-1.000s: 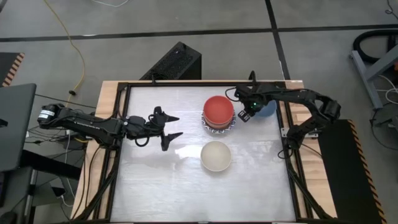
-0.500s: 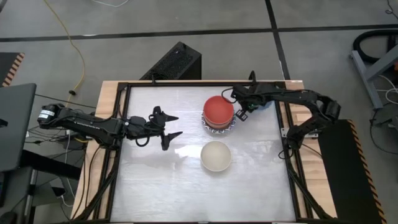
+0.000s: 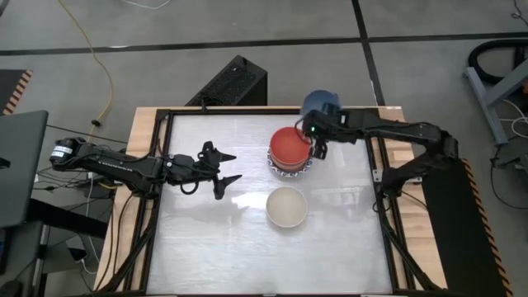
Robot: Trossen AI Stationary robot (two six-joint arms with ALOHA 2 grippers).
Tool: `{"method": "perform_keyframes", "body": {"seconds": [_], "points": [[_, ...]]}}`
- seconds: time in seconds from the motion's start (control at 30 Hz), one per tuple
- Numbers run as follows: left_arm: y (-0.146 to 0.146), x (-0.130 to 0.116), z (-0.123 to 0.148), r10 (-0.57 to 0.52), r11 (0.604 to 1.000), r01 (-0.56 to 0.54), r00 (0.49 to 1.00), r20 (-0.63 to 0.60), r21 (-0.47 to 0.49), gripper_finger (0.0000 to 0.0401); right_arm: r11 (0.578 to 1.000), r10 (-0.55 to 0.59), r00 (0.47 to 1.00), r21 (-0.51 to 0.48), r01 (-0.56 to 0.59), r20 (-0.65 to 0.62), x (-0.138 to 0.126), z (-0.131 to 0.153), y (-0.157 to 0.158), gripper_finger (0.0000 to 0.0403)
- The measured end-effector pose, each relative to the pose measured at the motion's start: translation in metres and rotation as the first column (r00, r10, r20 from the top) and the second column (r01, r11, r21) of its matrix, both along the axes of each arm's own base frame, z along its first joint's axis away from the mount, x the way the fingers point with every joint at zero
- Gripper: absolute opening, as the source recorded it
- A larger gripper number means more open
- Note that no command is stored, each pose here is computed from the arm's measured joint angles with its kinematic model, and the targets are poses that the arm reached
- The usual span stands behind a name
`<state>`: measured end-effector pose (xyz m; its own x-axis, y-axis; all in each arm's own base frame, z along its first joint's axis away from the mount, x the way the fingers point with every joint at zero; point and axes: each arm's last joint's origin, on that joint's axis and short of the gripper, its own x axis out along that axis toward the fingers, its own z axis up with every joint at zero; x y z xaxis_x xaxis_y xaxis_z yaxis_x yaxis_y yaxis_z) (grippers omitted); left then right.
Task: Nest bowls inside each other by size order
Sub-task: Stack the blue bowl on top of the orange bowl
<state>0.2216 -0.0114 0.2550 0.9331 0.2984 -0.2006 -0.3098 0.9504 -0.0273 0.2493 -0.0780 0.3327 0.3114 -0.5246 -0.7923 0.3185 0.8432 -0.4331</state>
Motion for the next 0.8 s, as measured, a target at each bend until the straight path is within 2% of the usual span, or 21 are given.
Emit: {"method": "perform_keyframes", "body": {"seconds": [0.1,0.2,0.3,0.4,0.53,0.8], "points": [[0.0,0.0,0.0,0.0,1.0,0.0,1.0,0.0,-0.001,0.0314,0.988,0.154,0.988,-0.026,-0.154,-0.031,0.008,0.002,0.018,0.0006],[0.0,0.0,0.0,0.0,1.0,0.0,1.0,0.0,-0.001,0.0314,0.958,0.282,0.956,-0.037,-0.285,-0.082,0.015,-0.001,0.033,0.0006],[0.0,0.0,0.0,0.0,1.0,0.0,1.0,0.0,-0.001,0.0314,0.927,0.367,0.92,-0.03,-0.374,-0.134,0.02,-0.007,0.044,0.0006],[0.0,0.0,0.0,0.0,1.0,0.0,1.0,0.0,-0.002,0.0314,0.894,0.447,0.883,0.026,-0.448,-0.146,0.024,-0.011,0.052,0.0006],[0.0,0.0,0.0,-0.003,1.0,0.003,1.0,0.0,-0.004,0.0314,0.868,0.496,0.859,0.1,-0.486,-0.126,0.027,-0.016,0.056,0.0006],[0.0,0.0,0.0,-0.012,1.0,0.012,1.0,0.0,-0.008,0.0314,0.865,0.498,0.86,0.125,-0.486,-0.106,0.032,-0.02,0.052,0.0006]]}}
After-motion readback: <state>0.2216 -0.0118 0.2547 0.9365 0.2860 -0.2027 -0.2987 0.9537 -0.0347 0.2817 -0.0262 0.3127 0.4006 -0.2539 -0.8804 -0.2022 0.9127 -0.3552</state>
